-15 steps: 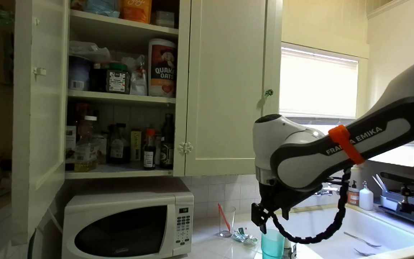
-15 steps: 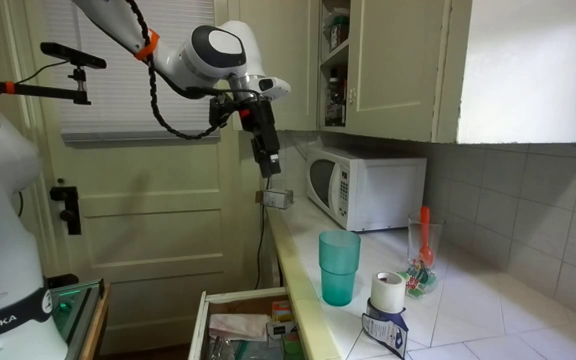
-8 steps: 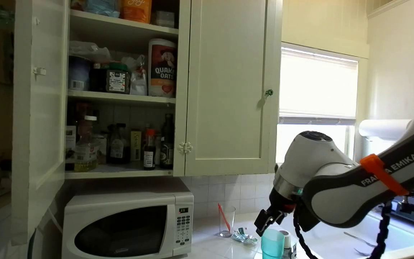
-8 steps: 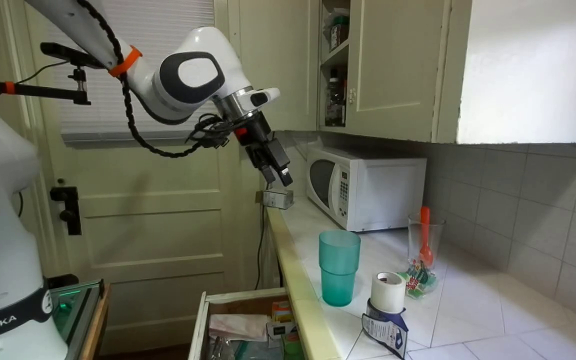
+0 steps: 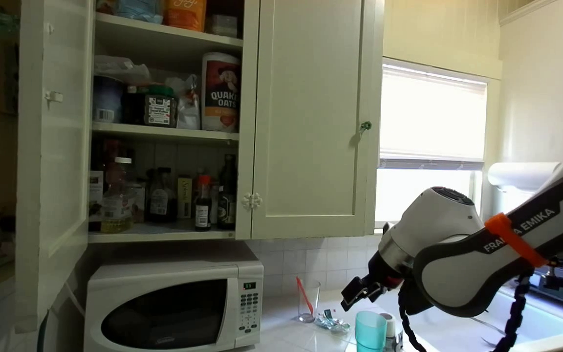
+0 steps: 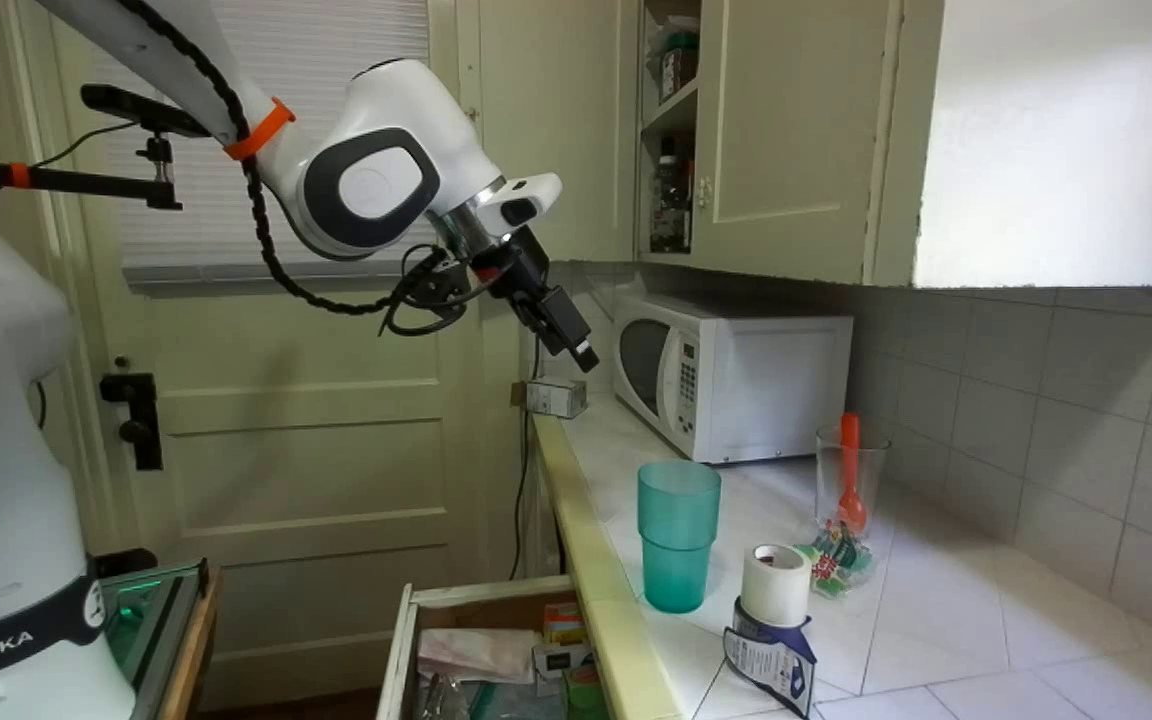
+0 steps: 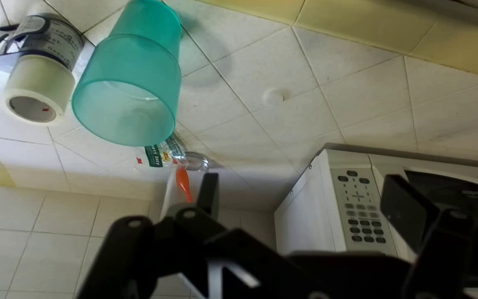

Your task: Put the cup inside the cupboard

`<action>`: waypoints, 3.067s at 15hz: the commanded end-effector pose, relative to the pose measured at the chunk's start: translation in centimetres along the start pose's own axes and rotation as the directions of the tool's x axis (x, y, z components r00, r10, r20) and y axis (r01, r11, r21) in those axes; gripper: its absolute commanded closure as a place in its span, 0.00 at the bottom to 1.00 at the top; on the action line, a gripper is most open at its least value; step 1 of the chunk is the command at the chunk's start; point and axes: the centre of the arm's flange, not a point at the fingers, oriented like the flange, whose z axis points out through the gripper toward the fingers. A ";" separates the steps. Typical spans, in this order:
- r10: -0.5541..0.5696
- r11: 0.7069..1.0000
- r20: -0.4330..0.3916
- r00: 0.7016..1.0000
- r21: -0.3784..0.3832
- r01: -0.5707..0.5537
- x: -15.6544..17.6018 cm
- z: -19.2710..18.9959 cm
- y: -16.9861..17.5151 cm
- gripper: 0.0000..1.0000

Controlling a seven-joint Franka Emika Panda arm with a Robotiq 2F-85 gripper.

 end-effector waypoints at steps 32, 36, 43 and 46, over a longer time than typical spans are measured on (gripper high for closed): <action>0.155 0.978 0.199 0.968 -0.169 -0.122 -10.8 14.0 15.4 0.00; 0.152 0.978 0.197 0.969 -0.169 -0.119 -10.7 14.0 15.4 0.00; 0.119 0.983 0.152 0.981 -0.157 -0.095 -9.5 15.4 13.7 0.00; 0.116 0.979 0.117 0.986 -0.180 -0.094 -9.7 16.4 13.5 0.00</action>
